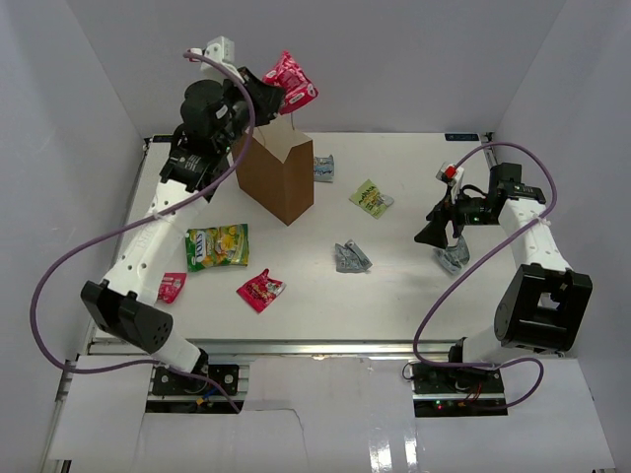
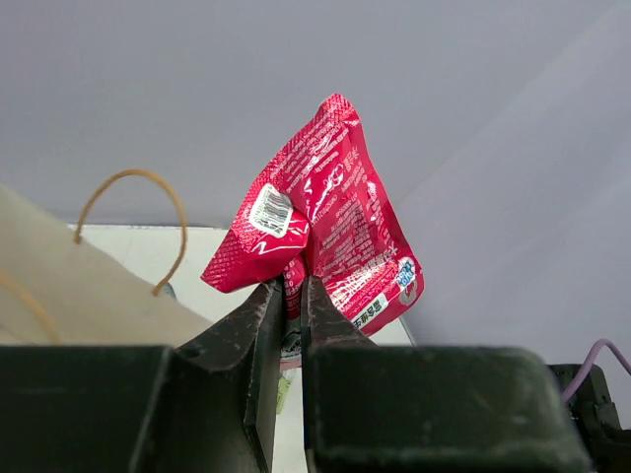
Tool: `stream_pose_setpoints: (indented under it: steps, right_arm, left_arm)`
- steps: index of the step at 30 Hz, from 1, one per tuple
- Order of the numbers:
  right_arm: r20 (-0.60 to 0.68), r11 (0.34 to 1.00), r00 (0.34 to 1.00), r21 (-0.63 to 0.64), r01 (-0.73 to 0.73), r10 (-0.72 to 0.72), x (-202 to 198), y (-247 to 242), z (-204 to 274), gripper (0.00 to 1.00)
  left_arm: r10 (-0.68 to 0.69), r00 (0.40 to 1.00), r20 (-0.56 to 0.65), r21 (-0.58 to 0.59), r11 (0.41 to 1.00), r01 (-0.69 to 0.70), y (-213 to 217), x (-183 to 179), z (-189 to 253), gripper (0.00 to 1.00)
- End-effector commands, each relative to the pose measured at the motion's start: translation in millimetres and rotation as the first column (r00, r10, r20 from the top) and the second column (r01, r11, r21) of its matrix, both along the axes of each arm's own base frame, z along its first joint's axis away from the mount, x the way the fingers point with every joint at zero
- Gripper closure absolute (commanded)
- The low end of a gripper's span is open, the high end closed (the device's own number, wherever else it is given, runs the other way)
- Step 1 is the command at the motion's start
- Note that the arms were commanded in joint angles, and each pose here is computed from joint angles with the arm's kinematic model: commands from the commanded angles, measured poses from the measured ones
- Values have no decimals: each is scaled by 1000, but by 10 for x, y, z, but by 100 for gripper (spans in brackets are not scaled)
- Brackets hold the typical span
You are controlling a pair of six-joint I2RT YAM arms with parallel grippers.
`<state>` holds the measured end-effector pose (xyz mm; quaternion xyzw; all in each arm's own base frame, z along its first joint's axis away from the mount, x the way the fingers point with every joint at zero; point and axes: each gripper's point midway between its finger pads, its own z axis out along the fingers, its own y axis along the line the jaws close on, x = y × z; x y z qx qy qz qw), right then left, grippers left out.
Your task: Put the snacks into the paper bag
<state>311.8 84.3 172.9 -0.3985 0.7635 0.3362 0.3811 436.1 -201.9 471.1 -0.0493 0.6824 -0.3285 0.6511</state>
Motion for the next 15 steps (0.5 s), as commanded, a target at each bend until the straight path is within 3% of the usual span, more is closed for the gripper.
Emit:
stream_pose_setpoints:
  steps: [1,7,15]
  right_arm:
    - [30,1000,999,16,-18,17,-49,41,111,7]
    - [33,1000,999,3,-15,15,-100,29,87,7]
    - [34,1000,999,-5,-12,13,-139,22,68,6]
  left_arm:
    - [17,1000,12,46,999,-18,-108,163,-41,100]
    - [94,996,3,118,989,-94,-149,619,-259,100]
    - [153,987,-46,208,968,-140,-15,619,-612,100]
